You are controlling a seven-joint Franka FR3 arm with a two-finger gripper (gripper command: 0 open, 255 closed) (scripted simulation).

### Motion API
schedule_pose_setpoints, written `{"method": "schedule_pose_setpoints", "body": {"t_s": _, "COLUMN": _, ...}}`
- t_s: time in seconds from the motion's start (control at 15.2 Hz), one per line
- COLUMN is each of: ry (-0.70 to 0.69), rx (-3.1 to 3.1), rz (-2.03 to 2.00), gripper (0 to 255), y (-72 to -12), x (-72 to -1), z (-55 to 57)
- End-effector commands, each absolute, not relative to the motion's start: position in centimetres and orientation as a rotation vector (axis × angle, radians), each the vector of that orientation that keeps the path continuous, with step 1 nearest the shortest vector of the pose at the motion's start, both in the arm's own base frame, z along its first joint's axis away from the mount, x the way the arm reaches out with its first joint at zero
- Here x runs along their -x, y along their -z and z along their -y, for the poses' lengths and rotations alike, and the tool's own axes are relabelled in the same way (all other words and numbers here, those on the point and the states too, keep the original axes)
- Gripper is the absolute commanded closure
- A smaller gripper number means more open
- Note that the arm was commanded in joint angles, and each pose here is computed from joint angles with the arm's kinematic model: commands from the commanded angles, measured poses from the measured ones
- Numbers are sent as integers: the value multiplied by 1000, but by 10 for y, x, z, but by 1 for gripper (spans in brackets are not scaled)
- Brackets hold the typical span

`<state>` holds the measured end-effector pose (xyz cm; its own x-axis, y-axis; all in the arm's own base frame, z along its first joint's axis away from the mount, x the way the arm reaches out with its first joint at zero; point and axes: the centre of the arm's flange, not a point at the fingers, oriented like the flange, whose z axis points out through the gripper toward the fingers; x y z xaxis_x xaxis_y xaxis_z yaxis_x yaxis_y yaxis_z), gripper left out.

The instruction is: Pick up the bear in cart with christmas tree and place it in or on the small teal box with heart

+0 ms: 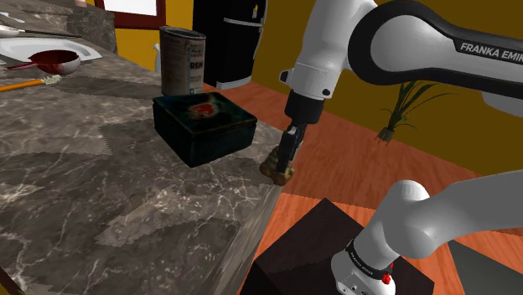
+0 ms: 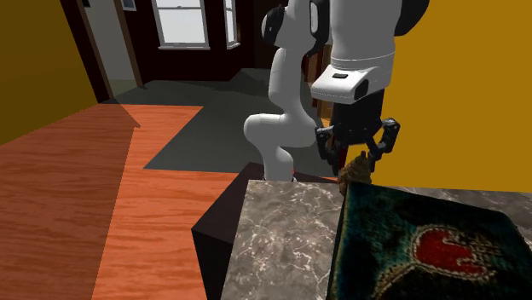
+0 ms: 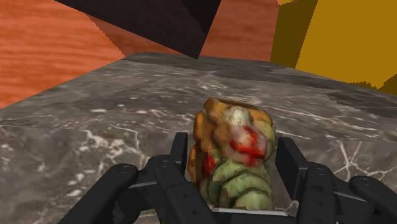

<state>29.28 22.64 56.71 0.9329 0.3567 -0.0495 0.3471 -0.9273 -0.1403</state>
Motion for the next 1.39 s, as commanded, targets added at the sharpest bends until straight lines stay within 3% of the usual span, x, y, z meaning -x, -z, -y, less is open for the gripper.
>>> {"method": "schedule_pose_setpoints", "body": {"t_s": 0.0, "ry": -115, "rx": 2969, "rz": 541, "gripper": 255, "y": -566, "x": -293, "z": -225}}
{"method": "schedule_pose_setpoints", "body": {"t_s": 0.53, "ry": -115, "rx": 2969, "rz": 541, "gripper": 255, "y": -566, "x": -293, "z": -225}}
{"method": "schedule_pose_setpoints", "body": {"t_s": 1.32, "ry": -115, "rx": 2969, "rz": 541, "gripper": 255, "y": -629, "x": -293, "z": -225}}
